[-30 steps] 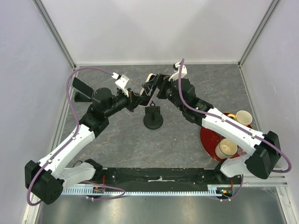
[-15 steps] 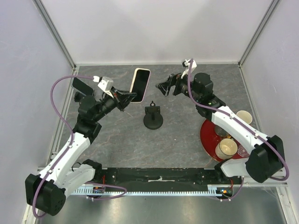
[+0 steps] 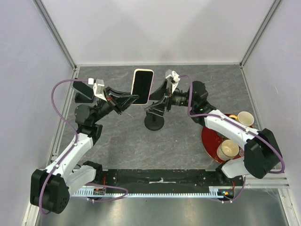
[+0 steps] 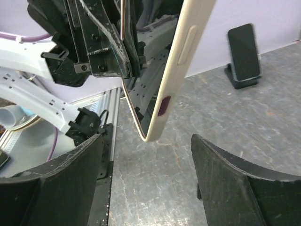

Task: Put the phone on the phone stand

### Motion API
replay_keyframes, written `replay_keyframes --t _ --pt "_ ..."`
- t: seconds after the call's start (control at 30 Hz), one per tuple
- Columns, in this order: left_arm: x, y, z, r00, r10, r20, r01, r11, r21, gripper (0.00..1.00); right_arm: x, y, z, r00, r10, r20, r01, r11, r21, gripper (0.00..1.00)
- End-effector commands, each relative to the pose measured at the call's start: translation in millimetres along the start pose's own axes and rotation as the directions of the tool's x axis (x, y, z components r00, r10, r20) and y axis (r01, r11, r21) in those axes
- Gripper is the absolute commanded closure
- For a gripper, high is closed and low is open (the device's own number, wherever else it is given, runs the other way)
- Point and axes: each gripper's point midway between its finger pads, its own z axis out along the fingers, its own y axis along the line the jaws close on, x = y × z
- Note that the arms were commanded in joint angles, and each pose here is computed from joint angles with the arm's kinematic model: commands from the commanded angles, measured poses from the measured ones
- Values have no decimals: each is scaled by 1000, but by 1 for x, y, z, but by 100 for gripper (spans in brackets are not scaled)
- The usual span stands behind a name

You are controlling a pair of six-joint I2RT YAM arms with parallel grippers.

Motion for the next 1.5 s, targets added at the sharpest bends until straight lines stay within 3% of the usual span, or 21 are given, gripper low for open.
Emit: replay_keyframes --t 0.0,0.07,0.17,0.43,0.8,0.87,0.93,0.97,1.0,1.03,1.1,1.27,1.47 --pt "-30 -35 1 994 44 98 -58 987 152 98 -15 23 27 998 -54 44 58 993 -99 22" --pt "-30 -40 1 994 31 101 -50 981 187 98 -19 21 33 998 -16 67 21 997 -80 34" --pt "-30 -44 1 994 27 105 -49 976 212 98 -33 24 35 991 24 134 -14 997 -75 44" --pt "-32 -47 0 994 27 109 -50 974 221 98 -39 31 26 986 -23 168 33 998 -58 45" --pt "-25 -45 2 997 -22 81 2 970 244 98 -45 38 23 977 -14 213 32 996 -83 66" --pt "-23 -43 4 997 -31 70 13 970 244 98 -47 39 23 976 -19 218 38 996 -83 77" --pt "-23 -40 5 997 -36 65 20 972 233 98 -45 36 23 976 -35 216 51 996 -71 96" --pt "-28 -38 8 996 -44 76 27 977 209 93 -42 32 22 978 -38 204 49 997 -51 100" --pt "-21 -26 10 996 -82 43 74 985 156 66 -41 28 22 979 -46 198 53 998 -31 100" --pt "-20 -20 11 994 -100 34 95 988 122 52 -39 24 22 979 -80 188 83 996 -11 100" --pt "-21 -13 14 995 -100 13 99 993 67 36 -31 20 20 984 -90 151 89 996 16 100" --pt "-27 -20 13 999 -38 -12 39 996 79 28 -13 25 12 981 -185 54 186 983 -8 100" --pt "-23 -21 13 998 23 -58 -17 996 88 32 7 32 7 974 -219 -60 214 973 -90 100"
